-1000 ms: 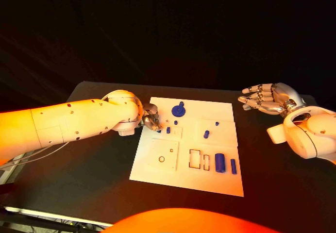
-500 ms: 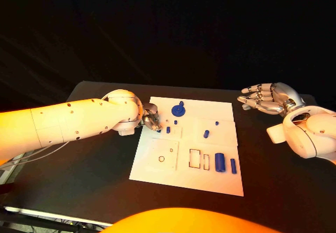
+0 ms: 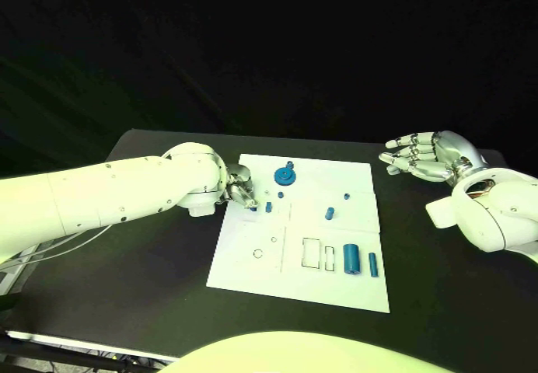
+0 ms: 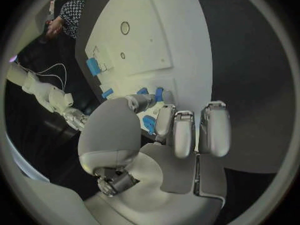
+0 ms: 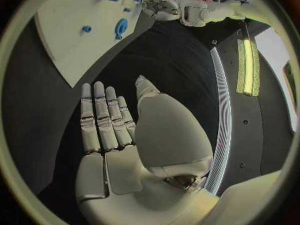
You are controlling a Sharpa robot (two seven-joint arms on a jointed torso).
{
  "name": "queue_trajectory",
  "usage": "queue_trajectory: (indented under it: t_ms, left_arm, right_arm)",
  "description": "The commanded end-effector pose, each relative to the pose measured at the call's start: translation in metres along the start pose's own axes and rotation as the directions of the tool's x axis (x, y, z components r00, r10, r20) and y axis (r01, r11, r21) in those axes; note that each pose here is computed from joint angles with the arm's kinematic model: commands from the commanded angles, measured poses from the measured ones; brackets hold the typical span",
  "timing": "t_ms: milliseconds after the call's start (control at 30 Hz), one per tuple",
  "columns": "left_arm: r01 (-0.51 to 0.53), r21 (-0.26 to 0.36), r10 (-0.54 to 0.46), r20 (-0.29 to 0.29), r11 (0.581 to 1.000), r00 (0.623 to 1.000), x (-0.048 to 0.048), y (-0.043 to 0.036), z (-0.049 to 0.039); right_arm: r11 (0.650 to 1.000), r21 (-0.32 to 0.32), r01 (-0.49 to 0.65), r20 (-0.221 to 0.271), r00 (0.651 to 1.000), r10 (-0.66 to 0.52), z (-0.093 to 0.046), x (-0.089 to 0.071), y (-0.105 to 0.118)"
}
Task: Assemble the parts on the task board
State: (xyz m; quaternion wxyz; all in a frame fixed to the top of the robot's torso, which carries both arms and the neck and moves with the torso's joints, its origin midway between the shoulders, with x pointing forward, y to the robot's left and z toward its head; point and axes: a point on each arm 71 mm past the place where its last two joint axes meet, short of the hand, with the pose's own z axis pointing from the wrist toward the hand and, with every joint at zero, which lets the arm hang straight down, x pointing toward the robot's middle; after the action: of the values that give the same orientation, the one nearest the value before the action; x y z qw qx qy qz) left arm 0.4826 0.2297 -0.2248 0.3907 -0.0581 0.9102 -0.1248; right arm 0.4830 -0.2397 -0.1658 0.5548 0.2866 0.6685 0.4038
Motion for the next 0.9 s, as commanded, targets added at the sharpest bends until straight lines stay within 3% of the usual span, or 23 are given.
queue_trajectory:
  t_ms: [33, 900]
  left_arm:
    - [0.029, 0.0, -0.029, -0.033, 1.0, 0.999, 0.0045, -0.0002, 0.0007]
    - [0.052, -0.031, -0.053, -0.016, 0.998, 0.998, 0.0018, 0.0055, 0.0019]
  right_arm:
    - [1.0, -0.017, 0.002, -0.004, 1.0, -0.002, -0.0002, 0.0011, 0.0016]
    - [1.0, -0.02, 0.001, 0.001, 1.0, -0.001, -0.0004, 0.0016, 0.0024]
